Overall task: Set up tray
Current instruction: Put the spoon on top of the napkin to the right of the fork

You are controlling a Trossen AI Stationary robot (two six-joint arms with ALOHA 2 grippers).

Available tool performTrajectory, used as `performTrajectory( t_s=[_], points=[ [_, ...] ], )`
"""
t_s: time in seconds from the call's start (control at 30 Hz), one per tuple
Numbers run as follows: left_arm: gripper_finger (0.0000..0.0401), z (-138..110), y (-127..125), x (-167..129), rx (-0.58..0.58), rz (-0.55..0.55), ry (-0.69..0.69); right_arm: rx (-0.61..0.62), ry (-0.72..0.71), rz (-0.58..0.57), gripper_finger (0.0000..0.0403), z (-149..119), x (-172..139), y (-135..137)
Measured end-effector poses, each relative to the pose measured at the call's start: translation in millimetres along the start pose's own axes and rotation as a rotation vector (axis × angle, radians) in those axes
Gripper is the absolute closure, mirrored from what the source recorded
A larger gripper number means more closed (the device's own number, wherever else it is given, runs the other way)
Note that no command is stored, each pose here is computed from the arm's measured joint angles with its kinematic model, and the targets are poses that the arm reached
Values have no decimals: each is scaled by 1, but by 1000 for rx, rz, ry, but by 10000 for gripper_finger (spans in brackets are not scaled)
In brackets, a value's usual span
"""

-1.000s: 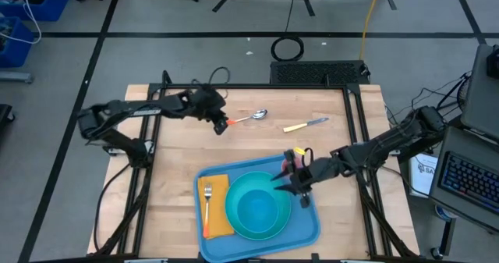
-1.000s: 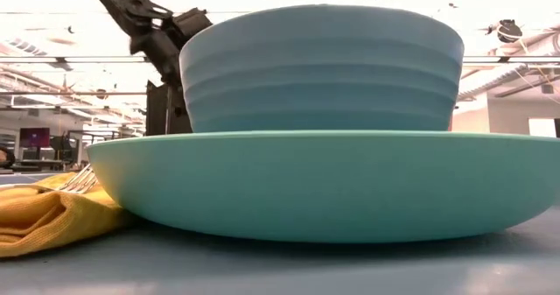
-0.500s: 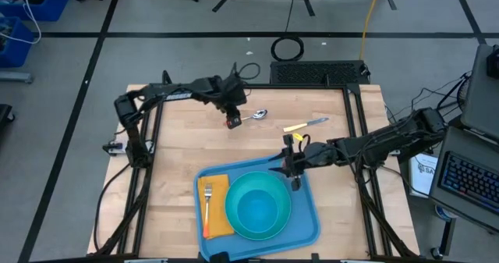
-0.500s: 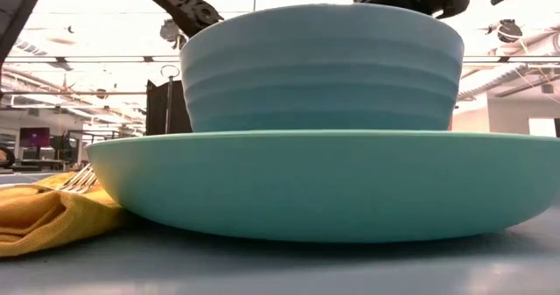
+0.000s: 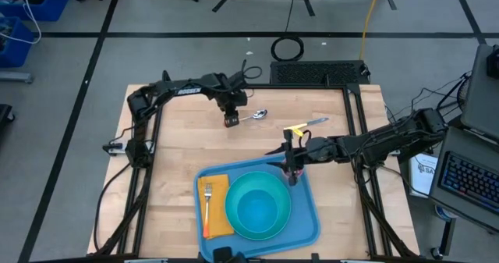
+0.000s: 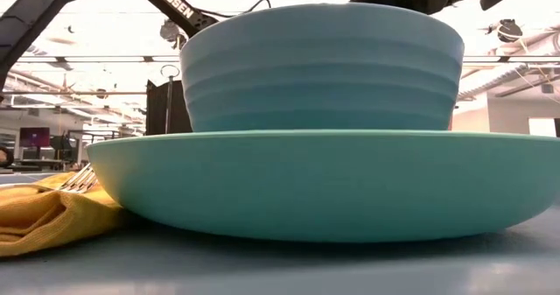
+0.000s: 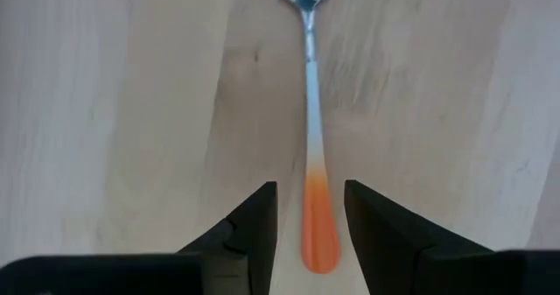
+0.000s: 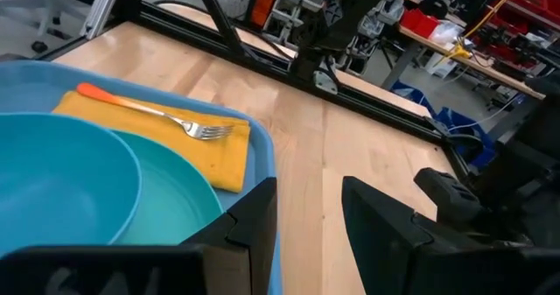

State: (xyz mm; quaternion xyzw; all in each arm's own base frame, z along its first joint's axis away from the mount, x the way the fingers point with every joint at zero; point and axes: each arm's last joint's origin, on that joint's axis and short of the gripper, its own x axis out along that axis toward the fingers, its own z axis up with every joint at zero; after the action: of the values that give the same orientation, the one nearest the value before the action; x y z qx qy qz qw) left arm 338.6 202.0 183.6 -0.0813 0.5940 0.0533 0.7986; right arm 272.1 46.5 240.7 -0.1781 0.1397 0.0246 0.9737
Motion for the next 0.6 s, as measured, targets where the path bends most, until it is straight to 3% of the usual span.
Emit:
performTrajectory(
  t_s=[0.6],
  points=[
    [265,3,0,27,46,-14,9,2,5,-11,280,-1,1,-3]
  ],
)
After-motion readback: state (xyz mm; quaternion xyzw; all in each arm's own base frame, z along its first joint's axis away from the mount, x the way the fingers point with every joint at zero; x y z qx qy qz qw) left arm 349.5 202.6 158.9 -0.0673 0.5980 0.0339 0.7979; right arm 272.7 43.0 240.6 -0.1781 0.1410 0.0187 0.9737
